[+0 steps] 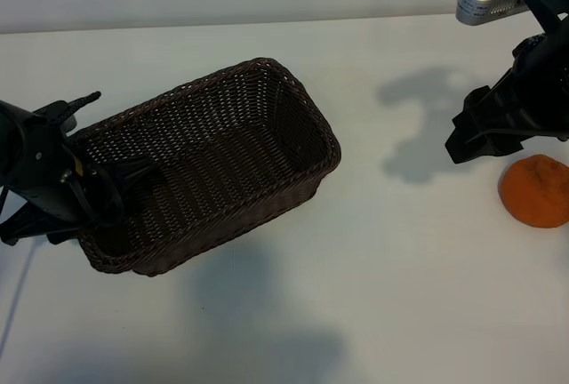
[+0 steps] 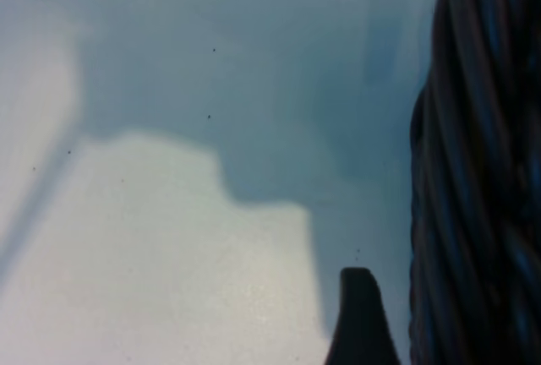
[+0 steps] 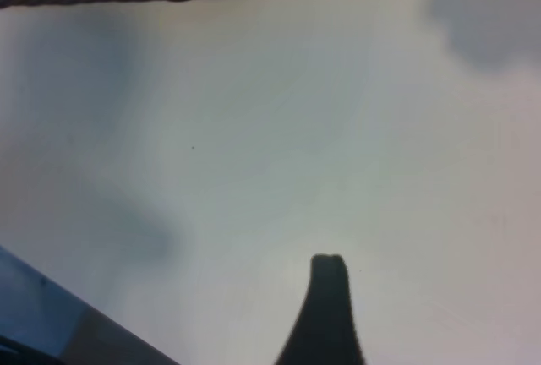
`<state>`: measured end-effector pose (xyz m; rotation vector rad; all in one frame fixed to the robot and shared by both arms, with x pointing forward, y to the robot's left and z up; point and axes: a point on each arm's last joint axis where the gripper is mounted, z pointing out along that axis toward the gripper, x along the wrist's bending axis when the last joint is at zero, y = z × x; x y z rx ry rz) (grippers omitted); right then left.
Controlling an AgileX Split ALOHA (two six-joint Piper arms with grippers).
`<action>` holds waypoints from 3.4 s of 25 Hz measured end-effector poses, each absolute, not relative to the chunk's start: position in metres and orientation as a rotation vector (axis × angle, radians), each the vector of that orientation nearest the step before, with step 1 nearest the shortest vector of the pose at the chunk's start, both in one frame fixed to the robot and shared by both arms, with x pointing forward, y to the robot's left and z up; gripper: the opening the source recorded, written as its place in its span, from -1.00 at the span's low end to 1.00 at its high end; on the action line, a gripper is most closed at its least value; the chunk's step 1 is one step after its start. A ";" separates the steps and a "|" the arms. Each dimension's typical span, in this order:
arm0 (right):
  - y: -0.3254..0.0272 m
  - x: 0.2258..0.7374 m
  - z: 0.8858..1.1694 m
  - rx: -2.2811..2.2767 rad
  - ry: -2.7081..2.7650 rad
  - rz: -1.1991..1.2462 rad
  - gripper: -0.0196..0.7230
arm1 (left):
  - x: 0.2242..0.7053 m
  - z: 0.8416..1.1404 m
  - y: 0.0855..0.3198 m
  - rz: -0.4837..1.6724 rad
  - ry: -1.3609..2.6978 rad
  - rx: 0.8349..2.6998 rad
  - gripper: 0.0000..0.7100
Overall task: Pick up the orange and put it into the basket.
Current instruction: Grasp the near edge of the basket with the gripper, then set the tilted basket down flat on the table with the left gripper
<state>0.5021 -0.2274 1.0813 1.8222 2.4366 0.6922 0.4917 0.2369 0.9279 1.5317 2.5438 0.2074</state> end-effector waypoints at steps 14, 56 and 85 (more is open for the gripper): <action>-0.227 0.502 1.081 1.822 2.437 0.692 0.63 | 0.495 0.929 0.235 0.207 2.510 1.513 -0.50; -0.229 0.500 1.080 1.818 2.456 0.652 0.63 | 0.554 1.015 0.203 0.052 1.922 1.749 -0.59; -0.229 0.499 1.080 1.822 2.466 0.641 0.63 | 0.609 0.930 0.179 -0.143 1.880 1.888 -0.59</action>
